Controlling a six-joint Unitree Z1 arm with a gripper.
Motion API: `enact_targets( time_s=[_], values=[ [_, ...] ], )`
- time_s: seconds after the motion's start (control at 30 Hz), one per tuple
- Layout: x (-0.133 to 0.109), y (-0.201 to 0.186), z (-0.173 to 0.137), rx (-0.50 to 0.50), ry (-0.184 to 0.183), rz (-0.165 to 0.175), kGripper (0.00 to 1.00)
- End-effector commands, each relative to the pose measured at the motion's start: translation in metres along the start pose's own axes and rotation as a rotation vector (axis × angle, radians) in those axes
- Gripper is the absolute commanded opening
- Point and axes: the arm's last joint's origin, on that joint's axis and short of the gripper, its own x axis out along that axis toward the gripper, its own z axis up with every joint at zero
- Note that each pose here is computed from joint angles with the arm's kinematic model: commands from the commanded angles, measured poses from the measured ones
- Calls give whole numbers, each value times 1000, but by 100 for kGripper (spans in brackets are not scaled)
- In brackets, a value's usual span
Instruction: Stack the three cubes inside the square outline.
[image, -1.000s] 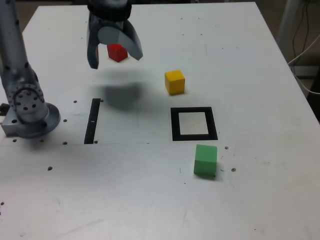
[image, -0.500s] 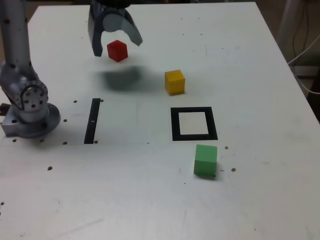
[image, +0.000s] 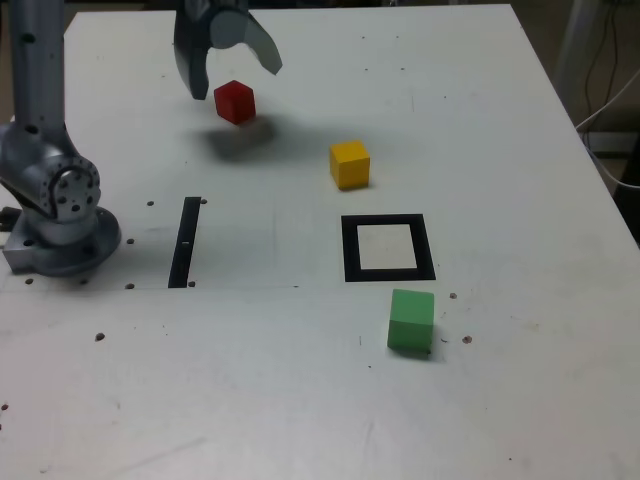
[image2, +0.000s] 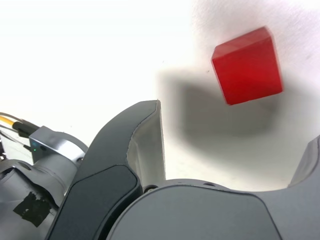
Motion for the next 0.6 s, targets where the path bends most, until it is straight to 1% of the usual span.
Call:
enact_targets(
  time_s=[0.0, 0.17, 0.4, 0.57],
  values=[
    [2, 6, 3, -10, 11, -15, 99],
    [0, 17, 6, -56, 4, -43, 99],
    [-6, 21, 6, -208, 7, -72, 99],
    [-9, 22, 7, -227, 4, -77, 99]
  ],
)
